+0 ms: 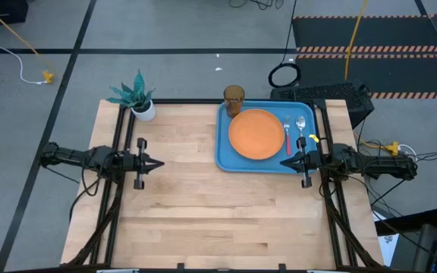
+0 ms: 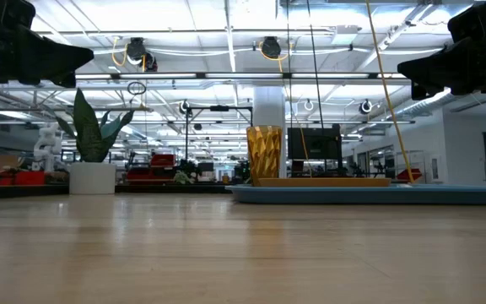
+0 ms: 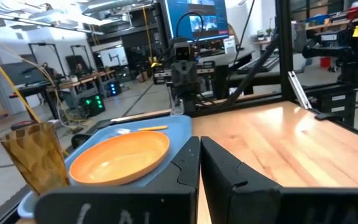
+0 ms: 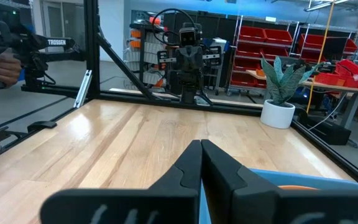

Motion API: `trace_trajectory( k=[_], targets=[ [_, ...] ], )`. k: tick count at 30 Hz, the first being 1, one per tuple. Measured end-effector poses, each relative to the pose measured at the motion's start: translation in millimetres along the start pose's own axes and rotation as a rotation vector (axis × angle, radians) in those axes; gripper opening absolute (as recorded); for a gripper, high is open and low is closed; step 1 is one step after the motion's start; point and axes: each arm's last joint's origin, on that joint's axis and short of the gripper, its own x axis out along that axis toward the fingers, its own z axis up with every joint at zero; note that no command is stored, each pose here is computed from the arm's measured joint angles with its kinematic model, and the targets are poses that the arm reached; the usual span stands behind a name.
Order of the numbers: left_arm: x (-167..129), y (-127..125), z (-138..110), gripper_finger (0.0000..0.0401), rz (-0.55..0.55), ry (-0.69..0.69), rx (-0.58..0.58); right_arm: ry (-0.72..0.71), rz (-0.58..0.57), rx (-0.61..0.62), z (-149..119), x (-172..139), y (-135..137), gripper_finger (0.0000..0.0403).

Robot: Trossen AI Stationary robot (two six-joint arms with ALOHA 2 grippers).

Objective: Pick and place plate/cup/fork/spoon on tray
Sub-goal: Return to Home Position

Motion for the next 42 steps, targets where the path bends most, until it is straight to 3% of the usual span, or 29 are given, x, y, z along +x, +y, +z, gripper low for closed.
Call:
trace_trajectory(
  k=[15, 22, 42],
  targets=[
    [0.7, 5.7, -6.0, 0.0004, -0.019, 0.045, -0.017, 0.000, 0.000, 0.000, 0.0, 0.0, 0.0, 0.0000],
    [0.8, 8.0, -7.4, 0.0022, 0.006, 0.064, -0.049, 0.000, 0.000, 0.000, 0.0, 0.0, 0.0, 0.0000],
    [0.8, 8.2, -7.8, 0.0024, 0.010, 0.069, -0.078, 0.000, 0.000, 0.000, 0.0, 0.0, 0.0, 0.0000]
  ],
)
